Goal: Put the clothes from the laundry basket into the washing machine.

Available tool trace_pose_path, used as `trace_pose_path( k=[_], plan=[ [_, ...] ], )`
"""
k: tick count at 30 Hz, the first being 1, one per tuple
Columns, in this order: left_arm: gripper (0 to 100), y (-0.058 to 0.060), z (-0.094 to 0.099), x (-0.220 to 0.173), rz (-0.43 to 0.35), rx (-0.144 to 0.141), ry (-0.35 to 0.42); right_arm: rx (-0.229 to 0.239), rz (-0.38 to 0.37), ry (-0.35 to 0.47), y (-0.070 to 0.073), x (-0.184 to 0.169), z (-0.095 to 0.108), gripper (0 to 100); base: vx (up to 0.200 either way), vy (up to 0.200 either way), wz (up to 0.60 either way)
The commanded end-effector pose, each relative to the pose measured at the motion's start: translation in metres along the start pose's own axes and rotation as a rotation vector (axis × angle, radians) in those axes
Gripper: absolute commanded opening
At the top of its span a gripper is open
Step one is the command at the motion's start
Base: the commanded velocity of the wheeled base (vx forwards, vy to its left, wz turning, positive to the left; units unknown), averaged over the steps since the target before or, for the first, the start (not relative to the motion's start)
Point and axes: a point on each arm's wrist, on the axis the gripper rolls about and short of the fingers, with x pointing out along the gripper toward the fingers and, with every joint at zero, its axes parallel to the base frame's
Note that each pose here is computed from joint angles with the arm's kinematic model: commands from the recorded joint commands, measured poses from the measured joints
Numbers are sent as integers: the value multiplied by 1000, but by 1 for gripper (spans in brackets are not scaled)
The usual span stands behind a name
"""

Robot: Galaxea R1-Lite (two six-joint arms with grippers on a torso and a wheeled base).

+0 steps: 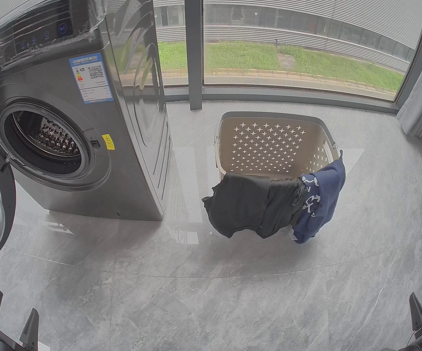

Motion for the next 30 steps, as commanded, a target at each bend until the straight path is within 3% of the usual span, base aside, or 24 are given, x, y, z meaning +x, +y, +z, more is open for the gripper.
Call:
trace_pose_path(
  k=[1,18,24,30],
  plan=[
    [100,0,-5,0,1,0,-1,0,1,5,0,0,-5,100,0,-200,0],
    [100,0,-5,0,1,0,-3,0,1,5,0,0,-5,100,0,-24,0],
    [100,0,-5,0,1,0,-3,0,1,5,0,0,-5,100,200,0,0],
    [100,0,-5,0,1,0,-3,0,1,5,0,0,-5,100,0,0,0]
  ],
)
